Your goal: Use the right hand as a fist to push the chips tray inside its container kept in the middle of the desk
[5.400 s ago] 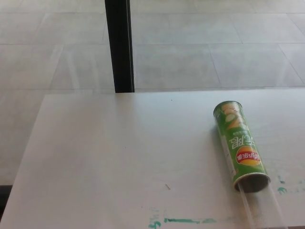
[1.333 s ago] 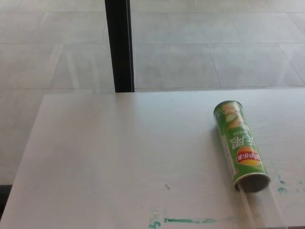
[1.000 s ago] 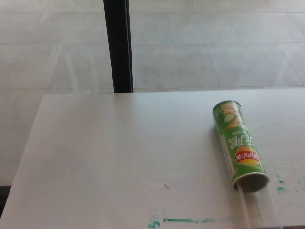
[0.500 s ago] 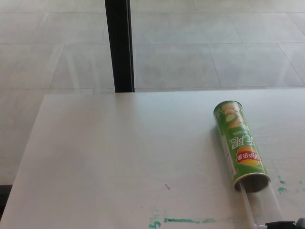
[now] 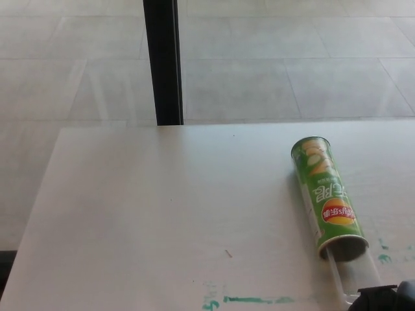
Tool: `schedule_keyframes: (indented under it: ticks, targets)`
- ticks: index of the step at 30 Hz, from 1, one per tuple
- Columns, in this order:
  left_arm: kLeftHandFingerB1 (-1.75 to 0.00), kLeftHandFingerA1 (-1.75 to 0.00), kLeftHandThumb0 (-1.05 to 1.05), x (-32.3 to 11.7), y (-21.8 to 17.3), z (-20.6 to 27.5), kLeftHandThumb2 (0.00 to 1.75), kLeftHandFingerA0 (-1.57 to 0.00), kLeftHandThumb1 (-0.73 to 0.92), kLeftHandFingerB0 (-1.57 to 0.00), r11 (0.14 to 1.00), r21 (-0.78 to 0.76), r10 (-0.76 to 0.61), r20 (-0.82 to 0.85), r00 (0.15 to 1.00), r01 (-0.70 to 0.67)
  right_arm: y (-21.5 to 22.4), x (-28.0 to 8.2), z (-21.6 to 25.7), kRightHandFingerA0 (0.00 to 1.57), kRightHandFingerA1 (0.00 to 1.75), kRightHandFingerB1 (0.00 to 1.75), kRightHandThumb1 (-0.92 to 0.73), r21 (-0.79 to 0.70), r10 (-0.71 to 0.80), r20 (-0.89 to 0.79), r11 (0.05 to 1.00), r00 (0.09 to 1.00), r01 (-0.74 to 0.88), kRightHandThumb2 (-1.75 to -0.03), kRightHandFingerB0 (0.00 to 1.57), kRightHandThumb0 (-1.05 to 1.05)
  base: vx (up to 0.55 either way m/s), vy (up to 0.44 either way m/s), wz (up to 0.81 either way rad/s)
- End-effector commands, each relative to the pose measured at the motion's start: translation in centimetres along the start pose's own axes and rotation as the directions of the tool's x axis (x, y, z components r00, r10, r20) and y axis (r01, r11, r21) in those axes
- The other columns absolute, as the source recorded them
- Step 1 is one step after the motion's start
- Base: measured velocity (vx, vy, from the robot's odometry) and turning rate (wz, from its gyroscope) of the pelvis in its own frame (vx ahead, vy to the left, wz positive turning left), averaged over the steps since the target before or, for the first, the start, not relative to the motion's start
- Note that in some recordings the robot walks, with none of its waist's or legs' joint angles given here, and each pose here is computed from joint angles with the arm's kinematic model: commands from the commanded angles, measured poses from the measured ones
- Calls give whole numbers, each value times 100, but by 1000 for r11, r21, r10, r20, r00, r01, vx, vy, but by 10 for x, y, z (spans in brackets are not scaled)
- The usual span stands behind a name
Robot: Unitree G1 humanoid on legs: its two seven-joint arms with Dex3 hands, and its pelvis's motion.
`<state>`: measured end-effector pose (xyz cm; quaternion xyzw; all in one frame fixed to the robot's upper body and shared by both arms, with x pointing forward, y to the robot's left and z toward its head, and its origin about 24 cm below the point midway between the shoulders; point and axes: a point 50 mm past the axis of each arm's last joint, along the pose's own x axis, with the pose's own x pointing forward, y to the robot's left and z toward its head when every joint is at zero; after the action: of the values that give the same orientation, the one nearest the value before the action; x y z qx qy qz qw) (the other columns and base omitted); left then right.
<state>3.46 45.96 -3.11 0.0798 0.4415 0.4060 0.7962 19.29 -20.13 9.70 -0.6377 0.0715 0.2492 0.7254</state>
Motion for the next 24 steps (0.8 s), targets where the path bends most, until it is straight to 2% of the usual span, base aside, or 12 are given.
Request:
schedule_keyframes:
  ticks: [1,2,3,5,7,11,13,16,18,19,24]
  targets:
    - [-53,-82,-71,-1,6,4,67,-60,91,-44,1000,5,15,21,1000,-15,4,8,-6,85,80,57,-55,-60,13,-33,998,999,-15,-95,44,-51,0,0,0]
    - [-53,-82,-71,-1,6,4,67,-60,91,-44,1000,12,15,23,1000,-15,4,9,-7,85,80,57,-55,-67,16,-38,998,999,-18,-95,44,-51,0,0,0]
    - [-55,-87,-73,-1,6,3,66,-60,91,-44,1000,11,14,24,1000,-14,4,11,-8,86,71,42,-69,-69,16,-42,997,999,-19,-61,52,-51,0,0,0]
    - [-55,-87,-73,-1,6,3,66,-60,91,-44,1000,9,12,24,1000,-13,5,14,-9,86,71,42,-69,-72,16,-48,997,999,-20,-61,52,-51,0,0,0]
    - [-50,-78,-72,-1,7,3,66,-57,91,-43,1000,8,12,18,1000,-13,6,20,-15,83,70,43,-70,-80,10,-55,997,998,-14,-61,53,-53,0,0,0]
    - [-58,-80,-73,-1,7,3,67,-57,92,-49,1000,11,16,18,1000,-17,1,31,-23,81,67,42,-70,-87,-20,-84,996,996,13,-62,51,-52,0,0,0]
    - [-54,-81,-71,-1,7,3,68,-57,91,-47,1000,4,20,13,1000,-20,-3,36,-25,80,72,42,-69,-83,-42,-93,996,995,35,-61,51,-51,0,0,0]
    - [-52,-84,-71,-1,8,2,67,-56,89,-42,1000,6,20,16,1000,-20,-9,40,-27,82,65,42,-71,-84,-65,-92,995,994,57,-62,50,-52,0,0,0]
    - [-51,-80,-72,-2,8,1,67,-57,90,-42,1000,16,23,16,1000,-23,-15,43,-27,81,66,42,-71,-87,-81,-89,994,993,74,-62,50,-52,0,0,0]
    - [-54,-80,-73,-2,8,1,67,-59,91,-47,999,40,25,15,1000,-26,-18,44,-26,81,64,42,-71,-89,-90,-91,993,992,82,-61,51,-52,0,0,0]
    - [-52,-76,-73,-2,10,0,67,-58,92,-47,999,47,22,11,1000,-23,-25,45,-22,83,67,41,-72,-100,-117,-82,989,990,109,-62,51,-53,0,0,0]
